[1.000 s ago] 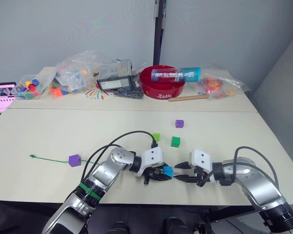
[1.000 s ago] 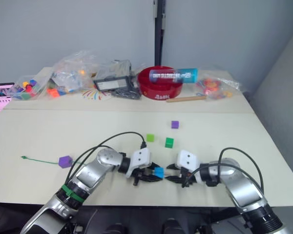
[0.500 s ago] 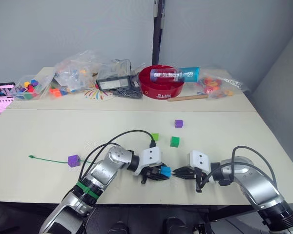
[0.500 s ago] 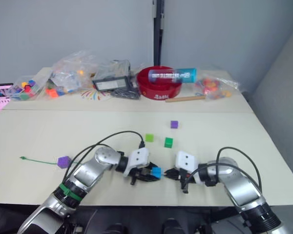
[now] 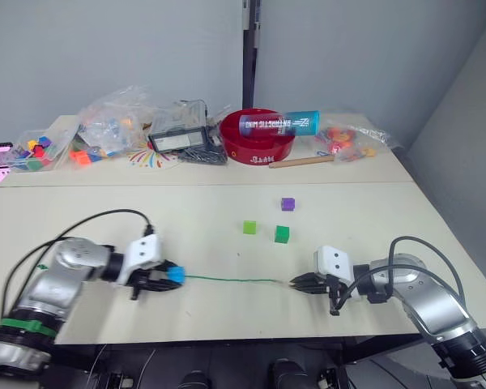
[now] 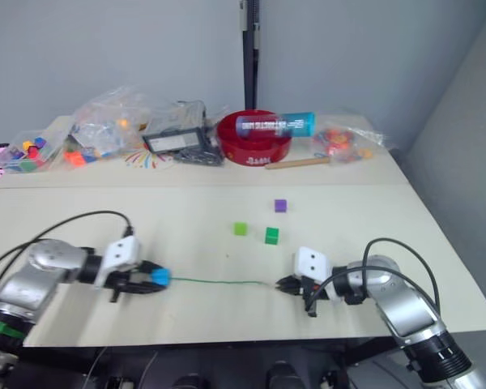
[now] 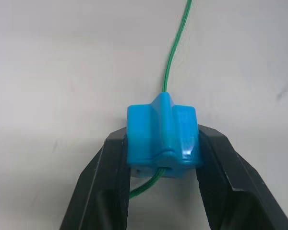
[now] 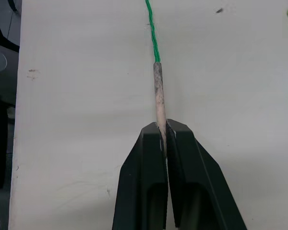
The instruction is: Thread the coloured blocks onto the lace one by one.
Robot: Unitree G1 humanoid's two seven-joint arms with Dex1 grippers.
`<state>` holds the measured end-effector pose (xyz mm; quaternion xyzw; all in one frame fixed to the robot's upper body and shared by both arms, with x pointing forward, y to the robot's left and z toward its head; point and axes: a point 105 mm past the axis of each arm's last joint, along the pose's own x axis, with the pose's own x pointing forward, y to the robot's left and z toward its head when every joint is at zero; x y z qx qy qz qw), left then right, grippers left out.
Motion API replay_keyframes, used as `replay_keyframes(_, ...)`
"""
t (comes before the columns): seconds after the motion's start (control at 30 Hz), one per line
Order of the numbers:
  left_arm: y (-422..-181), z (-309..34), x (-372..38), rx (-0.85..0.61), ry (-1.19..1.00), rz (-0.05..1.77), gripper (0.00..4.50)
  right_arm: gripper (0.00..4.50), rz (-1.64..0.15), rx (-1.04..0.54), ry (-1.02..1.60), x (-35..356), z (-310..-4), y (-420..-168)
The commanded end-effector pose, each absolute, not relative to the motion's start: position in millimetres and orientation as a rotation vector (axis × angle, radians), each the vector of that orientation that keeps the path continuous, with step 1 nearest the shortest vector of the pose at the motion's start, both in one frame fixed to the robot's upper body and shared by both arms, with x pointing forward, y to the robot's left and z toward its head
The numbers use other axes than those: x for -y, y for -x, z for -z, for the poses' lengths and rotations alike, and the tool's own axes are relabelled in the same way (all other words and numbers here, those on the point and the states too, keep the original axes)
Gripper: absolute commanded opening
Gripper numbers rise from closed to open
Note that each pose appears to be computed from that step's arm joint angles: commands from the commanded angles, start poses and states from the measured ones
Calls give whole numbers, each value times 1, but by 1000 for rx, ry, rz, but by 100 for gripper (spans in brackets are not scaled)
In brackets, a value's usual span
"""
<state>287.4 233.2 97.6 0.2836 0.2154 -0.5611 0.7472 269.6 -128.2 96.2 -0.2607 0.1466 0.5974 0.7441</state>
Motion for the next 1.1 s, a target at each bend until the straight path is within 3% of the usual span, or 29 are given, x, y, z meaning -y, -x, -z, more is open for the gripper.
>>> replay_keyframes(0.03, -275, -89, -268, -578, -644, 1198, 137, 0, -1331, -254, 601, 121, -109, -269)
replay_keyframes(0.27, -271, -80, -304, -626, -705, 1122, 137, 0, -1346, -240, 597, 114, -109, -272)
replay_keyframes(0.47, -275, -89, -288, -530, -654, 1150, 137, 0, -1361, -228, 593, 108, -110, -272)
replay_keyframes(0.5, -276, -92, -286, -521, -633, 1150, 239, 0, -1364, -226, 592, 108, -110, -272)
replay_keyframes(0.73, -280, -117, -277, -467, -635, 1156, 449, 0, -1370, -220, 587, 105, -111, -273)
replay_keyframes(0.9, -287, -167, -259, -418, -675, 1206, 449, 0, -1376, -216, 580, 103, -112, -274)
replay_keyframes(1.1, -284, -173, -201, -319, -578, 1323, 449, 0, -1383, -210, 573, 95, -111, -276)
